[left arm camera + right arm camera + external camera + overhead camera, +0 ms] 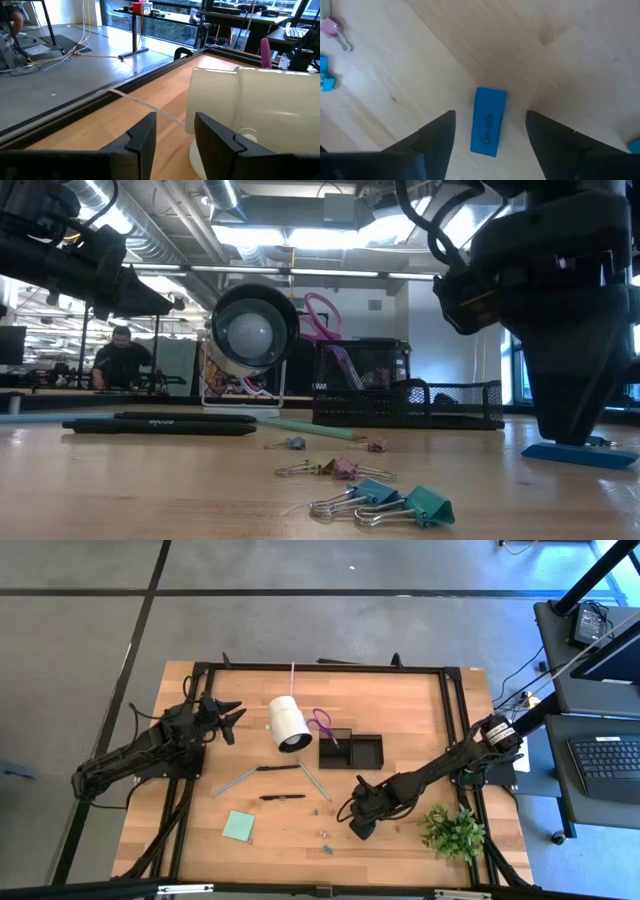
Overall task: Pick and place office supplies into organizer
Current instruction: Put the blue eraser into the black desk organizer, then put the bottom black pen into the black desk organizer
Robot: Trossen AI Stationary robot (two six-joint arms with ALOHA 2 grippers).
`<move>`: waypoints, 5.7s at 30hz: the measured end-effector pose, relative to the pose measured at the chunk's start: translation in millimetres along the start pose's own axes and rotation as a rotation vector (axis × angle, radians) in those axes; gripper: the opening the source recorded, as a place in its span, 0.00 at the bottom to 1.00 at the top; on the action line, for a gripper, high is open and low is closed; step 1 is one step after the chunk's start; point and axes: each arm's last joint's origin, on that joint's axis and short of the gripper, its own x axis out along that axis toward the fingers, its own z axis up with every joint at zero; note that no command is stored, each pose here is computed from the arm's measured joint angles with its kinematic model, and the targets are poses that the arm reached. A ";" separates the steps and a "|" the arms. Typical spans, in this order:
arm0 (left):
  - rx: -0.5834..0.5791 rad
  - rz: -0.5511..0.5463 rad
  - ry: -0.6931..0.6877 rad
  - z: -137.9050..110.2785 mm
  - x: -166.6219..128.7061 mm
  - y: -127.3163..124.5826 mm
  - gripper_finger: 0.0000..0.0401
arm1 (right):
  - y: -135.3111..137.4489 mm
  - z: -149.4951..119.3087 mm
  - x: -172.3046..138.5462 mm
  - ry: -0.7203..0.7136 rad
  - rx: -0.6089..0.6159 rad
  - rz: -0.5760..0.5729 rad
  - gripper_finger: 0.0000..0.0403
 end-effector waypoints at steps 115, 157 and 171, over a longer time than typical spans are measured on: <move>0.000 -0.004 0.002 -0.2 0.1 -0.1 0.32 | 2.1 168.8 -79.9 -0.155 -0.625 -0.347 0.19; 0.000 -0.003 0.002 -0.1 0.1 -0.1 0.32 | -17.2 152.5 -28.4 -0.189 -0.516 -0.357 0.29; 0.012 -0.007 0.002 -0.1 0.1 -0.2 0.32 | -14.5 153.0 -35.1 -0.171 -0.504 -0.362 0.37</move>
